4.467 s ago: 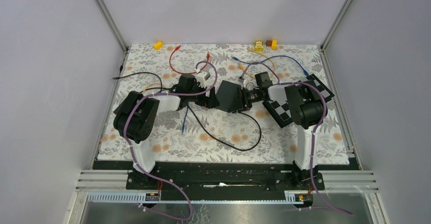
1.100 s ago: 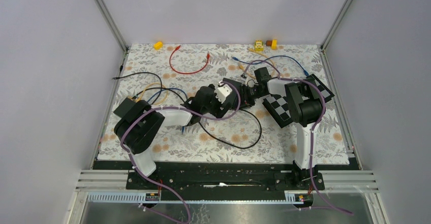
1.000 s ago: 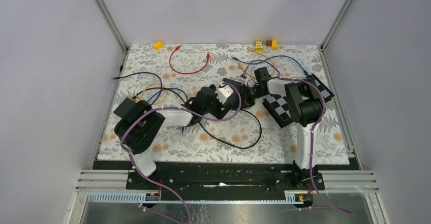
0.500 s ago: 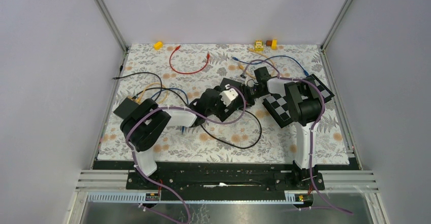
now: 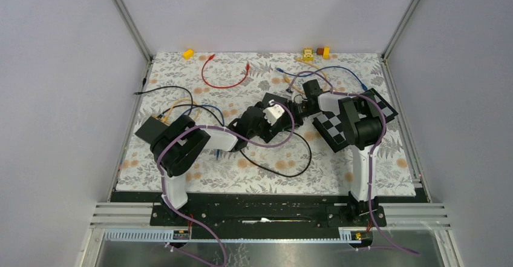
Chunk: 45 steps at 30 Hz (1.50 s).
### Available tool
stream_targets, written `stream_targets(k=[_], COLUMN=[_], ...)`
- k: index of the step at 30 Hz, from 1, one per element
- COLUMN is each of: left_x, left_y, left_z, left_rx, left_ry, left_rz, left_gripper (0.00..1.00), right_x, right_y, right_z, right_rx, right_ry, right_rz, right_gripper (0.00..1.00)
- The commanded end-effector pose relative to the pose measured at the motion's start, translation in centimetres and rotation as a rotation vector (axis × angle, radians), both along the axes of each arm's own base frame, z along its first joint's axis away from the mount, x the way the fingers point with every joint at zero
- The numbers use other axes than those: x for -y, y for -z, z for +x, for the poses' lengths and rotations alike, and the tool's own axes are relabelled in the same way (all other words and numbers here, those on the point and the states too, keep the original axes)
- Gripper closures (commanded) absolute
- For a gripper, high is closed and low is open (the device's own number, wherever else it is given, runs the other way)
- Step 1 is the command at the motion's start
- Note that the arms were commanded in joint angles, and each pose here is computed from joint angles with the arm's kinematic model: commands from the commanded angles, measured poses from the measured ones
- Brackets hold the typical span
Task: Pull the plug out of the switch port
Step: Pull the connector from the switch port.
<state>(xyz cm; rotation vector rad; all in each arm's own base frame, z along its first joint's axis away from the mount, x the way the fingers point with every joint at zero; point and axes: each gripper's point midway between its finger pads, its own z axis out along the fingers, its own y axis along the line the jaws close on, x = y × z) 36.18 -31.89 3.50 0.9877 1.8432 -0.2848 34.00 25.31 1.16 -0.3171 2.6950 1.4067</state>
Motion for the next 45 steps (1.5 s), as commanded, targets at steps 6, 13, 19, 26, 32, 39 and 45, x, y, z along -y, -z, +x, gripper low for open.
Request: stream_targets(k=[6, 13, 19, 26, 32, 39, 45], left_x=[0.3, -0.3, -1.3, -1.8, -1.8, -1.8, -1.6], left_y=[0.3, 0.8, 0.6, 1.3, 1.9, 2.4, 2.5], left_z=[0.9, 1.4, 1.4, 1.4, 1.1, 1.0, 0.8], left_rx=[0.009, -0.004, 0.018, -0.007, -0.033, -0.047, -0.058], left_ry=[-0.064, -0.122, -0.169, -0.202, -0.208, -0.206, -0.195], left_rz=[-0.054, -0.047, -0.060, -0.043, -0.035, -0.025, -0.030], left_gripper=[0.10, 0.16, 0.23, 0.31, 0.33, 0.33, 0.33], right_x=[2.3, 2.5, 2.8, 2.6, 1.8, 1.8, 2.5], right_y=[4.7, 4.9, 5.0, 4.9, 4.7, 4.7, 4.3], right_z=[-0.1, 0.1, -0.2, -0.9, -1.3, -1.5, -0.5], right_rx=[-0.011, -0.023, -0.051, -0.089, -0.117, -0.106, -0.057], right_ry=[0.022, 0.024, -0.009, -0.072, -0.027, 0.005, -0.070], right_rz=[-0.170, -0.180, -0.202, -0.176, -0.113, -0.108, -0.150], right_gripper=[0.92, 0.93, 0.96, 1.00, 1.00, 1.00, 1.00])
